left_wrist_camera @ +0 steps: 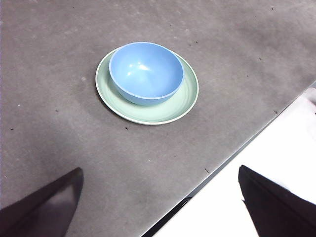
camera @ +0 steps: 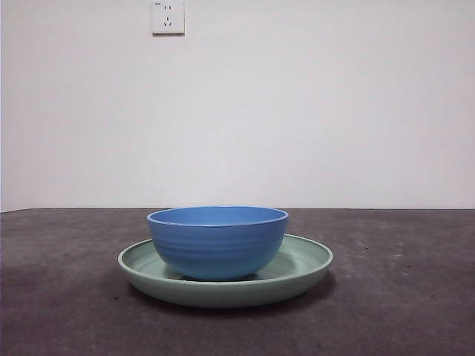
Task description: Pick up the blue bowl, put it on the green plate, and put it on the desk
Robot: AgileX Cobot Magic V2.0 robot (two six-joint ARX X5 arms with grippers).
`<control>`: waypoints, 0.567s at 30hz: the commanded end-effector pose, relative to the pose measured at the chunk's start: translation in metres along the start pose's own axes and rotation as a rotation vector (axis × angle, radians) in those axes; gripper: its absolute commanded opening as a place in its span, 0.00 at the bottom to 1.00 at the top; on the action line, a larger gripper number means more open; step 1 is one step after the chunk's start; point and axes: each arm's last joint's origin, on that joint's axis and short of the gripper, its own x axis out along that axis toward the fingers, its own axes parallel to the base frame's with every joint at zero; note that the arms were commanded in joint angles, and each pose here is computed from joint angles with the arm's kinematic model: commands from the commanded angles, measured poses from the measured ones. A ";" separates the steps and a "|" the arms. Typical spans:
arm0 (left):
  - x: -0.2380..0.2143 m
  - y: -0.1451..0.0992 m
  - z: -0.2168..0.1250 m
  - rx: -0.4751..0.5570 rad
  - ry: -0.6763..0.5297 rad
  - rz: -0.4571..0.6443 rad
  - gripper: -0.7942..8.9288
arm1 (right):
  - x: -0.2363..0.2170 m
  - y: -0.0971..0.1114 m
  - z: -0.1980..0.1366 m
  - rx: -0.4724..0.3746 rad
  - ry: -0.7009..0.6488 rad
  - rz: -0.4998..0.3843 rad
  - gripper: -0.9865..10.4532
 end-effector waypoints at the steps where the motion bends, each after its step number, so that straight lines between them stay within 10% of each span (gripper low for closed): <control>1: -0.001 -0.001 0.003 0.008 -0.015 -0.003 0.58 | -0.008 0.002 -0.001 -0.021 -0.032 0.010 0.54; 3: -0.001 0.000 0.002 0.007 -0.012 -0.003 0.44 | -0.010 0.002 -0.005 -0.020 -0.025 0.020 0.35; 5: -0.001 0.000 0.002 0.012 -0.007 -0.002 0.05 | -0.011 0.002 -0.008 -0.018 -0.008 0.018 0.08; 17: -0.001 -0.001 0.003 0.001 -0.015 -0.004 0.10 | -0.011 0.001 -0.007 -0.015 -0.014 0.012 0.11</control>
